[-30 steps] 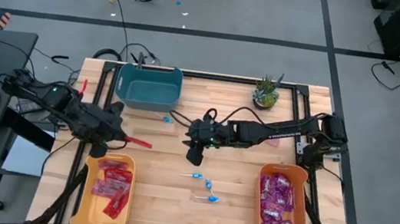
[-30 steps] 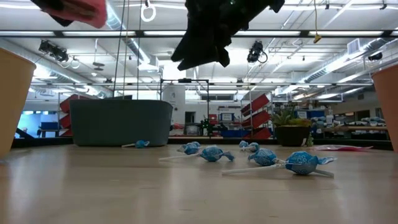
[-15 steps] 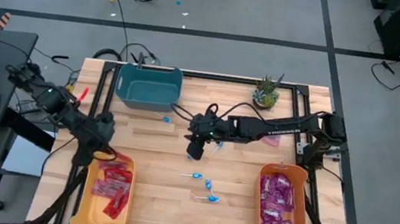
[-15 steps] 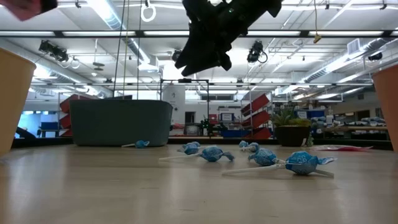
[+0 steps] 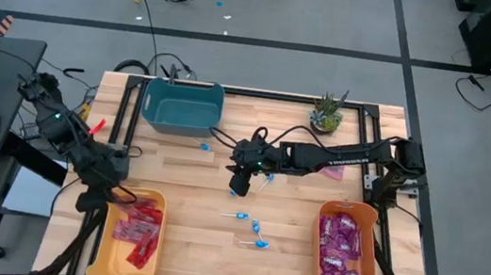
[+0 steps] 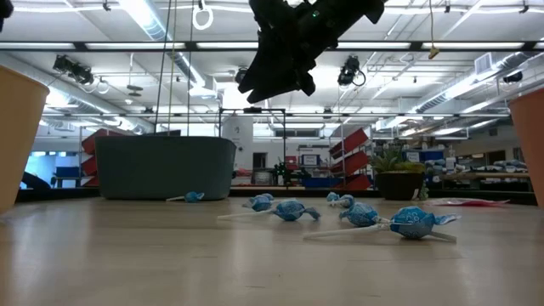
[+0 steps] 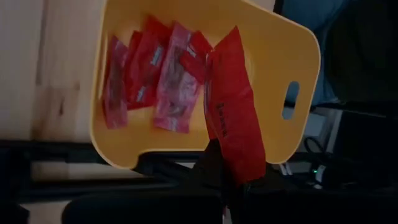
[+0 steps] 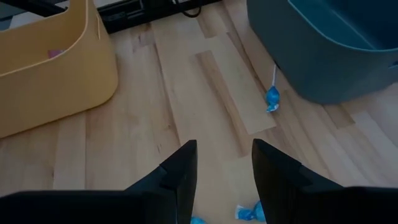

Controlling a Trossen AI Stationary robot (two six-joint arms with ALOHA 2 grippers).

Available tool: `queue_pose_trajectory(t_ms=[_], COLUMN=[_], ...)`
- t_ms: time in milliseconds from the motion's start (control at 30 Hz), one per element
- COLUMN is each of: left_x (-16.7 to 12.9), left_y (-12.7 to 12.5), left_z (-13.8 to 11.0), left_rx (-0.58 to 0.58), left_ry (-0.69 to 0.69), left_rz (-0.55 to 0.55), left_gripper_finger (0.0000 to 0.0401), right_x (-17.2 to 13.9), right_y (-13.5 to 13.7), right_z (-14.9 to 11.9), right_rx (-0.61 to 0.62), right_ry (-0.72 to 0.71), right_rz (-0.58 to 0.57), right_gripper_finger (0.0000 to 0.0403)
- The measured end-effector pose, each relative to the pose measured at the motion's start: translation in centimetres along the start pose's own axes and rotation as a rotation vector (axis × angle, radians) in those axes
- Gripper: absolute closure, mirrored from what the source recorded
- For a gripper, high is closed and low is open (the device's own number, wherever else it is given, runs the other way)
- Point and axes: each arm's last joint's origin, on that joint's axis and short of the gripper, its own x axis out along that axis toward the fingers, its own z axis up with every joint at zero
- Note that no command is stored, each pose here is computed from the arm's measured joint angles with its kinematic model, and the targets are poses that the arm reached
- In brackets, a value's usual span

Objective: Sort candy
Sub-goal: Put the red candy into the yellow bin

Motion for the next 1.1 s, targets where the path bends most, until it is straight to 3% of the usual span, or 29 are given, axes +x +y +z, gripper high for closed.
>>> queue_pose_trajectory(t_ms=[700, 1100], left_x=[4.5, 7.0], left_y=[-3.1, -3.7], left_z=[-0.4, -0.5], left_rx=[0.02, -0.013], left_ry=[0.097, 0.164], left_rz=[0.194, 0.374], left_gripper_finger=[0.0401, 0.0401], right_x=[-0.1, -0.1], right_y=[1.0, 1.1], right_z=[0.0, -0.1], right_rx=[-0.015, -0.013], right_ry=[-0.024, -0.025], right_rz=[0.027, 0.031], right_gripper_finger=[0.0263, 0.0263])
